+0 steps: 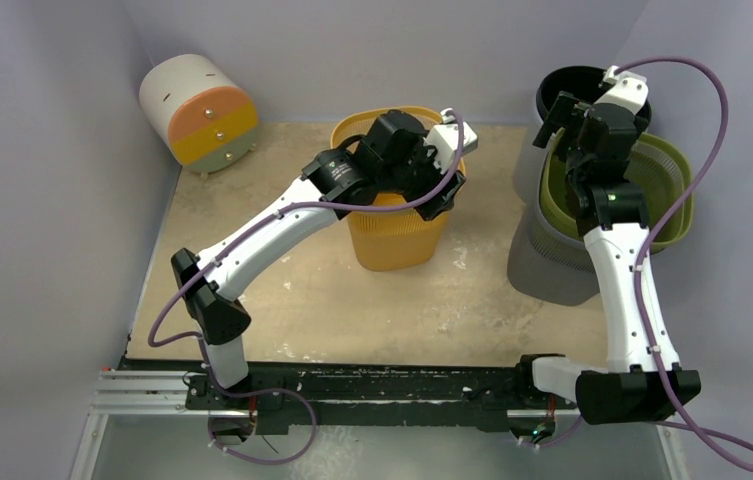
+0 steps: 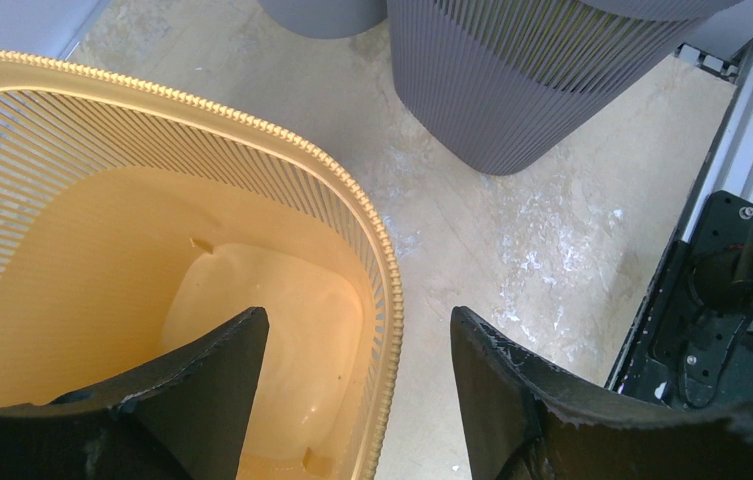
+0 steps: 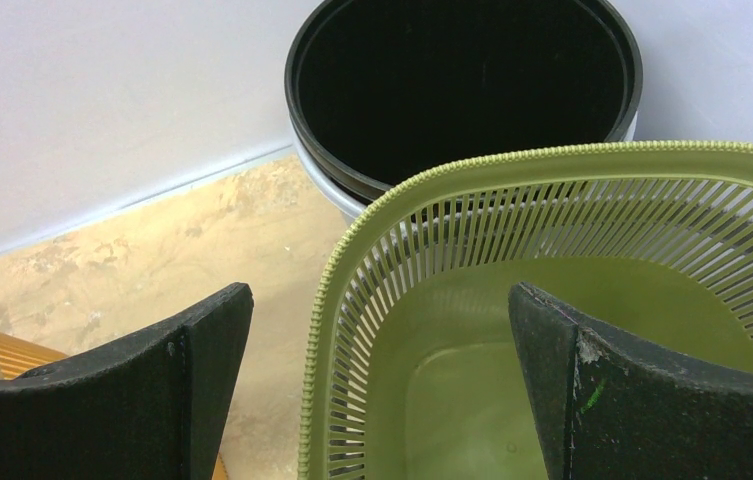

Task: Turn the large container upside down

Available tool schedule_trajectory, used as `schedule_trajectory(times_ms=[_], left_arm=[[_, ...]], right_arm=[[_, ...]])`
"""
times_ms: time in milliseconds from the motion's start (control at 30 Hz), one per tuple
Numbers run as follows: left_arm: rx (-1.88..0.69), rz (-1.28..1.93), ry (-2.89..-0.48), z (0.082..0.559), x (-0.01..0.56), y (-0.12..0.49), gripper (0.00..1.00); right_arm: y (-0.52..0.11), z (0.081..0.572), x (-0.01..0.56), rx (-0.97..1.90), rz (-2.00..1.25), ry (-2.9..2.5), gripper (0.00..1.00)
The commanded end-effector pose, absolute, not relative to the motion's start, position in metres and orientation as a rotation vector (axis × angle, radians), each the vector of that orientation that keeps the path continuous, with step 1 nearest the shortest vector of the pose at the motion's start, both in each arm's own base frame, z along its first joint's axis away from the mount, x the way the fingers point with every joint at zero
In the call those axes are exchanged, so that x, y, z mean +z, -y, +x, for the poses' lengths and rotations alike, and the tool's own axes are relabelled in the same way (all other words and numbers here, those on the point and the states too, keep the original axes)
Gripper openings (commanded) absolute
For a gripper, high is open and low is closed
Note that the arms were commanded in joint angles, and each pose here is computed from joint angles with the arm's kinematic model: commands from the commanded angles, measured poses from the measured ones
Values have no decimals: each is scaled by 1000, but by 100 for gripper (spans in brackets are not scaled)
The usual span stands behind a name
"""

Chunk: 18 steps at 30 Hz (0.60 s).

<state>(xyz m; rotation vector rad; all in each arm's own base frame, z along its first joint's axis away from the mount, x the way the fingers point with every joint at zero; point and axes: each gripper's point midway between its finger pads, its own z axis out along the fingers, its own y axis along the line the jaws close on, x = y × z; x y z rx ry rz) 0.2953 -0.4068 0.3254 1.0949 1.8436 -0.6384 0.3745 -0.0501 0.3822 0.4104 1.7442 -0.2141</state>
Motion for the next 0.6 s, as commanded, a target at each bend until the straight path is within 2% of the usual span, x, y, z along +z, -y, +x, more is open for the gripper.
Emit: schedule_trajectory(times_ms=[0,100,300,400,500,567], left_arm=[[-586,1117,-1842,299,317,403,65],[-530,1101,-1862,306,309,399,64],[-433,1097,-1920,317,283,392,53],[-410,1092,-1941,319,276,389,35],[-392,1075,-1959,320,270,386,0],[-371,1047,-1968,323,267,383,0]], right_arm=[[53,376,398,-198,427,-1681,100],[54,376,397,-207,426,-1683,100],[55,375,397,-217,428,-1682,100],[56,374,395,-221,432,-1684,100],[56,374,395,-219,433,-1682,100],[56,374,393,-220,437,-1683,100]])
